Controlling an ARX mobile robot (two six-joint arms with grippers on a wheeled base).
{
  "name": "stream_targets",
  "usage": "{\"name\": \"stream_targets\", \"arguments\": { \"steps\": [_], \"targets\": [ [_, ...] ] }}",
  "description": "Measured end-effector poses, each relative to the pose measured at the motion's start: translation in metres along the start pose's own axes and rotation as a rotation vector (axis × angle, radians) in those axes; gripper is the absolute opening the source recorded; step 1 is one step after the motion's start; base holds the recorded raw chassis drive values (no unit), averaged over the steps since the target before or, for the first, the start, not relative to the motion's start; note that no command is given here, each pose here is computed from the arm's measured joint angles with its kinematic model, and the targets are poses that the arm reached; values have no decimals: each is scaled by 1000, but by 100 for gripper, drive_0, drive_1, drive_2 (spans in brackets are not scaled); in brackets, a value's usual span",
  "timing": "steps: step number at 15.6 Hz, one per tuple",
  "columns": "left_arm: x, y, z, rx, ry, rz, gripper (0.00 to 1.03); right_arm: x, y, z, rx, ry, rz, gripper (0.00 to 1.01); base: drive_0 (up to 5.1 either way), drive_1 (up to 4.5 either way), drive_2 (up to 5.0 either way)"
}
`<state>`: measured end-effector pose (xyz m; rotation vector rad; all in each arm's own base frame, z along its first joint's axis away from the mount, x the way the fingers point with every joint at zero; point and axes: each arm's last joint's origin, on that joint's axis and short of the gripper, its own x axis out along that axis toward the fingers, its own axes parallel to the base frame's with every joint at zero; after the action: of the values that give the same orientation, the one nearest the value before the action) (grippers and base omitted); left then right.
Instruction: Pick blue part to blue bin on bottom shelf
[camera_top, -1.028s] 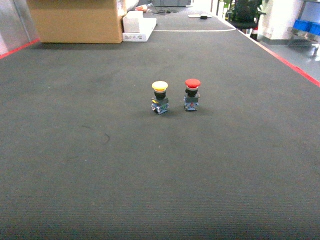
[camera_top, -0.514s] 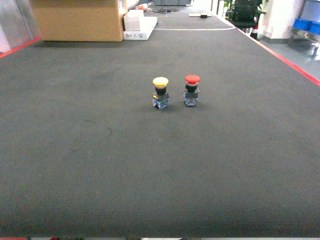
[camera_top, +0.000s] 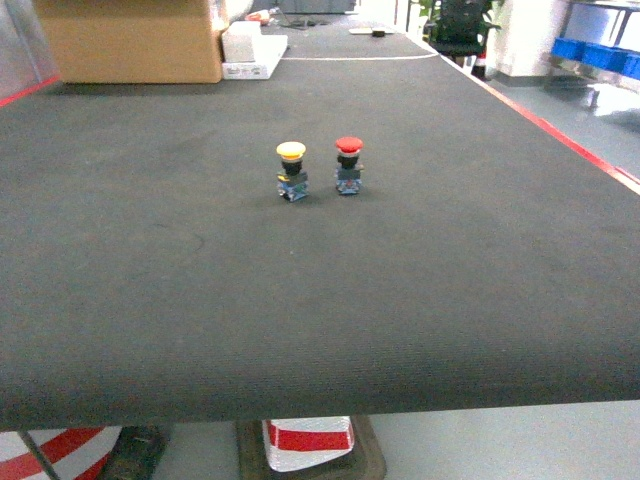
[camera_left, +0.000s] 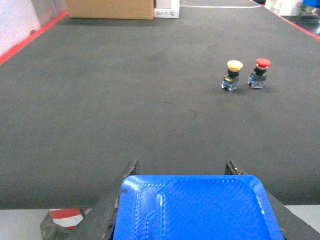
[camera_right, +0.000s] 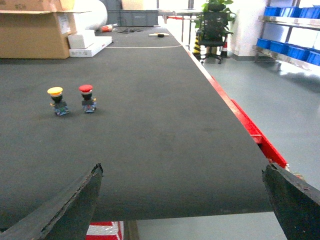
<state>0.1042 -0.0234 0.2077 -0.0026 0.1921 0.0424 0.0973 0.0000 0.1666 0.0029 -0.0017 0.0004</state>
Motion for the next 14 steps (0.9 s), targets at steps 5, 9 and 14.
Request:
{"name": "stream_targets", "arguments": {
  "steps": [5, 9, 14],
  "targets": [
    [0, 0, 0, 1, 1, -3, 43, 0, 0, 0, 0, 0, 0, 98, -158, -158, -158],
    [0, 0, 0, 1, 2, -3, 43, 0, 0, 0, 0, 0, 0, 98, -162, -162, -162],
    [0, 0, 0, 1, 1, -3, 43, 0, 0, 0, 0, 0, 0, 98, -164, -164, -164]
  ]
}}
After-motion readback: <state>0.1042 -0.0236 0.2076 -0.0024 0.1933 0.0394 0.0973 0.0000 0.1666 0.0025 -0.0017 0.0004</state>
